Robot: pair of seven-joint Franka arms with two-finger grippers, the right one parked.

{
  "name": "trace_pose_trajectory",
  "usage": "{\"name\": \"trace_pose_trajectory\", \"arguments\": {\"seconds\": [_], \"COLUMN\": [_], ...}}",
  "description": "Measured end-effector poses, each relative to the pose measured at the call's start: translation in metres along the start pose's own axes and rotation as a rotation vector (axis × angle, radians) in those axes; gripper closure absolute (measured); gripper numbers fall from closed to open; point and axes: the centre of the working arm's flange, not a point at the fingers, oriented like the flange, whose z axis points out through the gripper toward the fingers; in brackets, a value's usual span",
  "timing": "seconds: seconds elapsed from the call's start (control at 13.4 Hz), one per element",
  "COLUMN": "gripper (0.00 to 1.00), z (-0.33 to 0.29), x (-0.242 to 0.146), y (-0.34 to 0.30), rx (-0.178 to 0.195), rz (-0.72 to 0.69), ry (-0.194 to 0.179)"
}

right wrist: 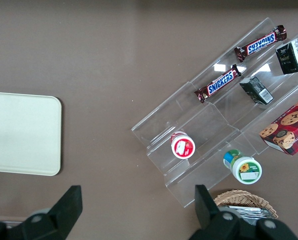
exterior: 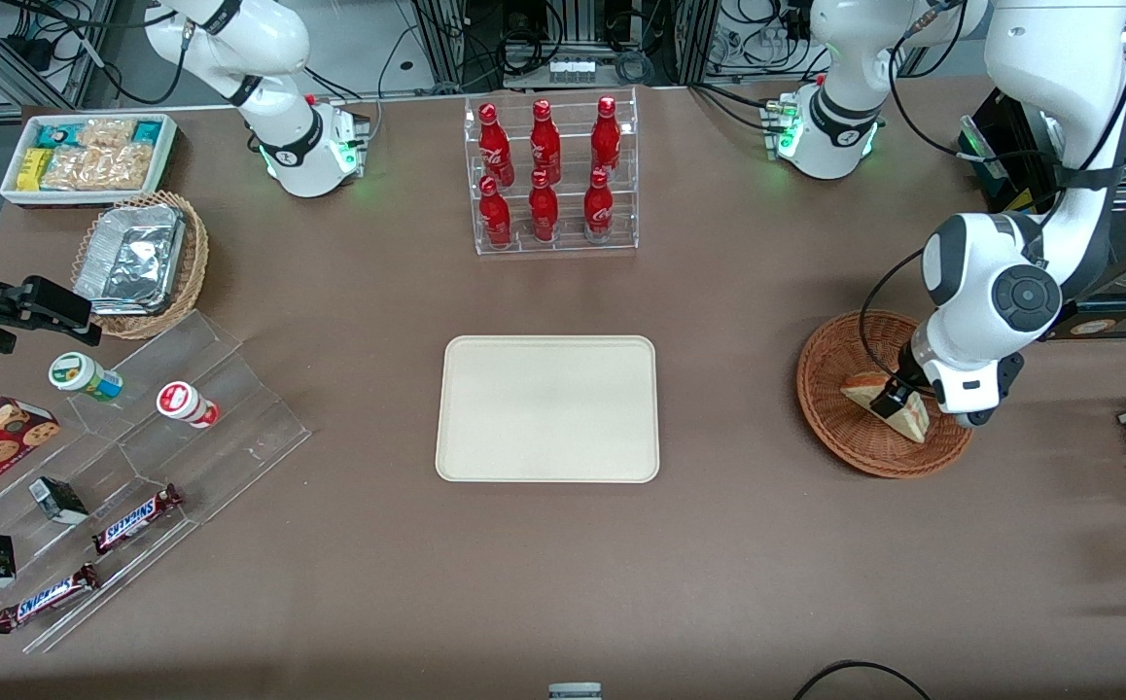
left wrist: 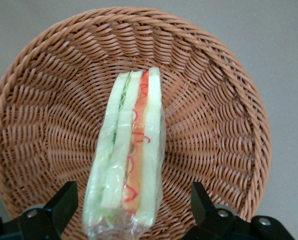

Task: Place sandwich from basket to tray
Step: 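Close the left gripper on the wrapped sandwich and lift it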

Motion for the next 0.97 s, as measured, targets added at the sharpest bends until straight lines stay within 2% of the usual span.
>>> {"name": "trace_pose_trajectory", "arguments": {"seconds": [0.15, 0.22, 0.3, 0.45, 0.52, 0.6, 0.75, 0.82, 0.97], "gripper": [0.00, 0.08, 0.08, 0.26, 0.38, 0.48, 0.67, 0.72, 0.78], "z": [0.007, 0.008, 0.008, 0.008, 0.007, 0.004, -0.013, -0.029, -0.069], "x": [0.001, 0.001, 0.001, 0.001, 0.001, 0.002, 0.003, 0.003, -0.004], "y": [0.000, 0.000, -0.001, -0.001, -0.001, -0.002, -0.002, 0.002, 0.014], "rx": [0.004, 0.008, 0.010, 0.011, 0.016, 0.036, 0.110, 0.143, 0.181], "rz": [-0.011, -0.011, -0.014, -0.014, -0.011, 0.001, 0.029, 0.036, 0.075], "ry": [0.003, 0.007, 0.009, 0.011, 0.012, 0.015, 0.013, 0.008, 0.004]}}
